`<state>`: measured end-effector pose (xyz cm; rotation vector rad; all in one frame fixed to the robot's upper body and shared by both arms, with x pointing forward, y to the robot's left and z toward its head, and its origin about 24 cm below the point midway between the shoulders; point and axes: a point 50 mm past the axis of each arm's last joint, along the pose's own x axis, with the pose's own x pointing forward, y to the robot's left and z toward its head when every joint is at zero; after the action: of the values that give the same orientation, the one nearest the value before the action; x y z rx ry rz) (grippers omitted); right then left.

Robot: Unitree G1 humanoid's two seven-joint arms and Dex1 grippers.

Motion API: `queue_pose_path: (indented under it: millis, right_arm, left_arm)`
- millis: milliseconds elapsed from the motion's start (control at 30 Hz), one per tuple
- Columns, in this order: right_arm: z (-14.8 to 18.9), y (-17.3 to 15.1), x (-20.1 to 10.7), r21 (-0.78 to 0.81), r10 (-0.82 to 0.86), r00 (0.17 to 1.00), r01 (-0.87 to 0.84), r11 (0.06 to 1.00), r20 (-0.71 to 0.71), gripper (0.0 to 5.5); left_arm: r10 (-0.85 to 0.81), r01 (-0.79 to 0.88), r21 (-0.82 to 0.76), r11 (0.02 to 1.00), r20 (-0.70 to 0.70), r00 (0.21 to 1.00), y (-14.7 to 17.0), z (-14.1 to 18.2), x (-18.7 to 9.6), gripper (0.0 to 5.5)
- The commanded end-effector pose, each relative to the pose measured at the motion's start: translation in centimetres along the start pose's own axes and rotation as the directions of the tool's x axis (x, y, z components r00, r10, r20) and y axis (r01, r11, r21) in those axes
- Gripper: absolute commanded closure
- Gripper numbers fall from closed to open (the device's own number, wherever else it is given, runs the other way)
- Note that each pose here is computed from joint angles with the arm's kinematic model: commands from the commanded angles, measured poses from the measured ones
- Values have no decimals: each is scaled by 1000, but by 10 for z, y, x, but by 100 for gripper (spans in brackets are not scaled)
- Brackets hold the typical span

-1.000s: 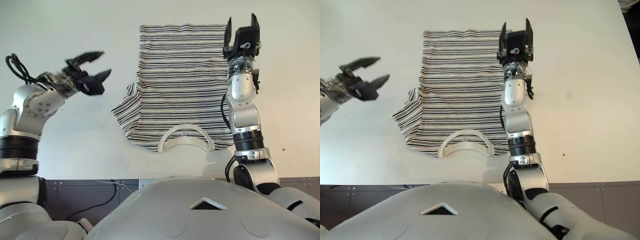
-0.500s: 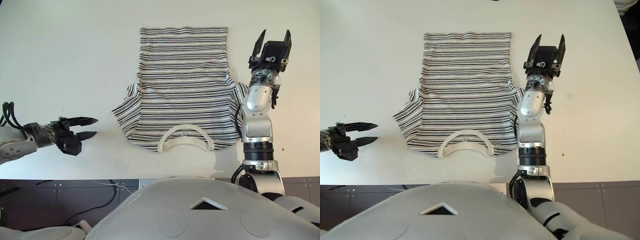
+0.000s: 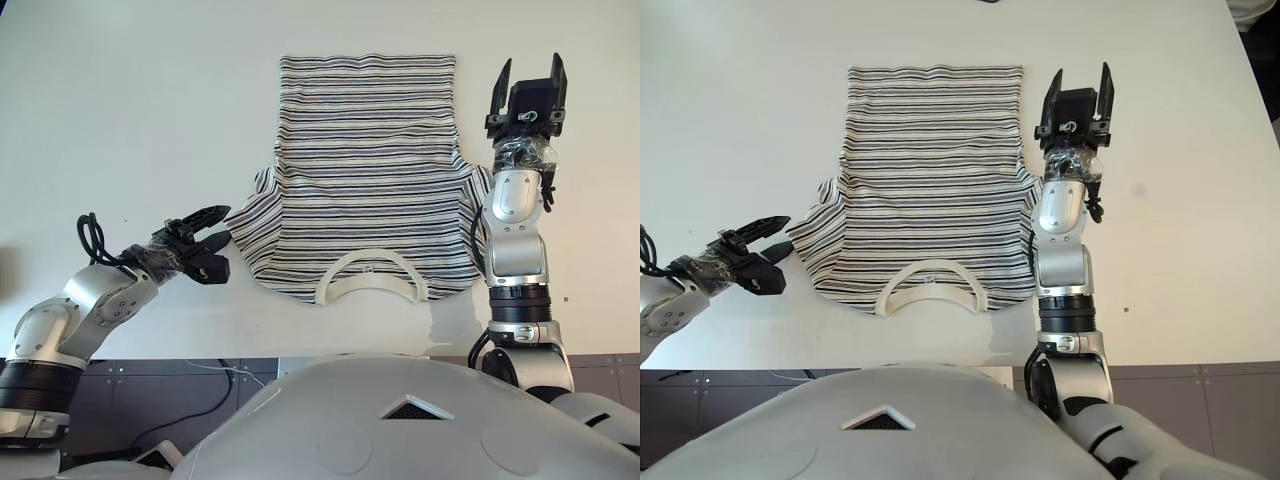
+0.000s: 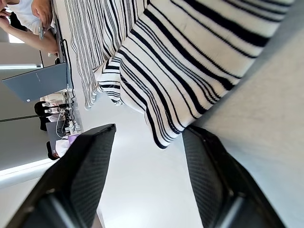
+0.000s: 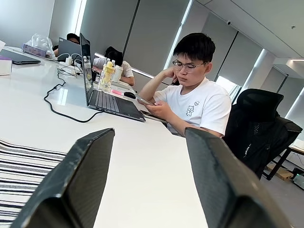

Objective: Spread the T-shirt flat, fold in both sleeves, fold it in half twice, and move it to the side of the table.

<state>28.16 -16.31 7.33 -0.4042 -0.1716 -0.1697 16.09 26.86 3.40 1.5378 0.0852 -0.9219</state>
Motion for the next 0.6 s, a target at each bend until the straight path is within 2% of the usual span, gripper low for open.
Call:
queue_pose_path:
  millis: [33,300,600]
  right_arm:
    - [7,1,6,-19,14,1000,-13,1000,26,279]
    - [5,2,3,-21,19,1000,-18,1000,19,279]
    - [4,4,5,-20,24,1000,-23,1000,15,275]
  left_arm:
    - [-143,143,21,990,11,990,-21,10,7,290]
    - [-139,140,61,988,-25,990,-11,6,13,290]
    - [-170,173,65,983,-49,984,-33,-6,14,437]
